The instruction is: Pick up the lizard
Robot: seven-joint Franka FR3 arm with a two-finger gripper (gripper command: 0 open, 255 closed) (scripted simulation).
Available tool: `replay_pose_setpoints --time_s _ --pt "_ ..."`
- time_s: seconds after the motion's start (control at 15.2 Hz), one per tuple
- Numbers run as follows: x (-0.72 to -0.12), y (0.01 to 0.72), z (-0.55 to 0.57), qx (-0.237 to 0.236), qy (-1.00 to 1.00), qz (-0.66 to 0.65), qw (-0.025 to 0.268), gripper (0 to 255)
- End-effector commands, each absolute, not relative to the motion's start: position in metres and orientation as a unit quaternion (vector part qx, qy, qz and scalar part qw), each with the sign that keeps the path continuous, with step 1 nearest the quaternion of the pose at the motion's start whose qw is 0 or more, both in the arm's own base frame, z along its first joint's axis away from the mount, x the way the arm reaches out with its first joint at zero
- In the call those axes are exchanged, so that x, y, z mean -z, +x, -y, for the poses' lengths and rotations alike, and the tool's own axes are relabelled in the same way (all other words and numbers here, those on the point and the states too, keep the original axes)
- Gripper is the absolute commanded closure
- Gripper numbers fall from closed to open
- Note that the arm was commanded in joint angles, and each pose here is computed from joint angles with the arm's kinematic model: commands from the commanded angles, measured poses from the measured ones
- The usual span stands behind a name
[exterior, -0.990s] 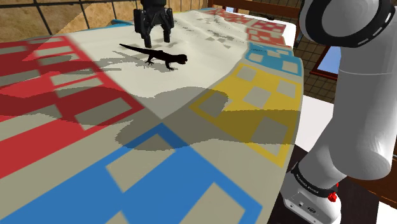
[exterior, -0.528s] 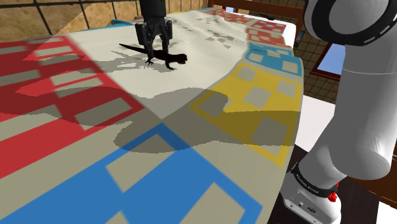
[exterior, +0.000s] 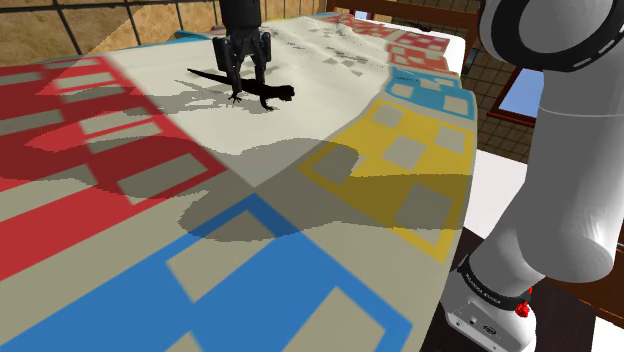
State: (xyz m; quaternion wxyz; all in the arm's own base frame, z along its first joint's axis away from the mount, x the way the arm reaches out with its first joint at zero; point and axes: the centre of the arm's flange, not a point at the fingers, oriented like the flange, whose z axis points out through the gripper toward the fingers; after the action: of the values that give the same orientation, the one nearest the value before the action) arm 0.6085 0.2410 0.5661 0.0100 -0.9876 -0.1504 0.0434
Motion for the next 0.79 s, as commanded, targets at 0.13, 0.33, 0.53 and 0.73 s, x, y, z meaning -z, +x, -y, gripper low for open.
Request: replay_pose_setpoints --time_s 0.13,0.33,0.53,0.73 --pt "-0.577 0.609 -0.24 -0.044 -0.988 0.15 0.01 255" --pt "-0.593 0.609 -0.24 -0.044 -0.988 0.15 0.01 255" --pt "-0.608 0.609 -0.24 -0.044 -0.988 0.15 0.01 255" --pt "-0.624 0.609 -0.24 -0.044 -0.988 0.15 0.01 255"
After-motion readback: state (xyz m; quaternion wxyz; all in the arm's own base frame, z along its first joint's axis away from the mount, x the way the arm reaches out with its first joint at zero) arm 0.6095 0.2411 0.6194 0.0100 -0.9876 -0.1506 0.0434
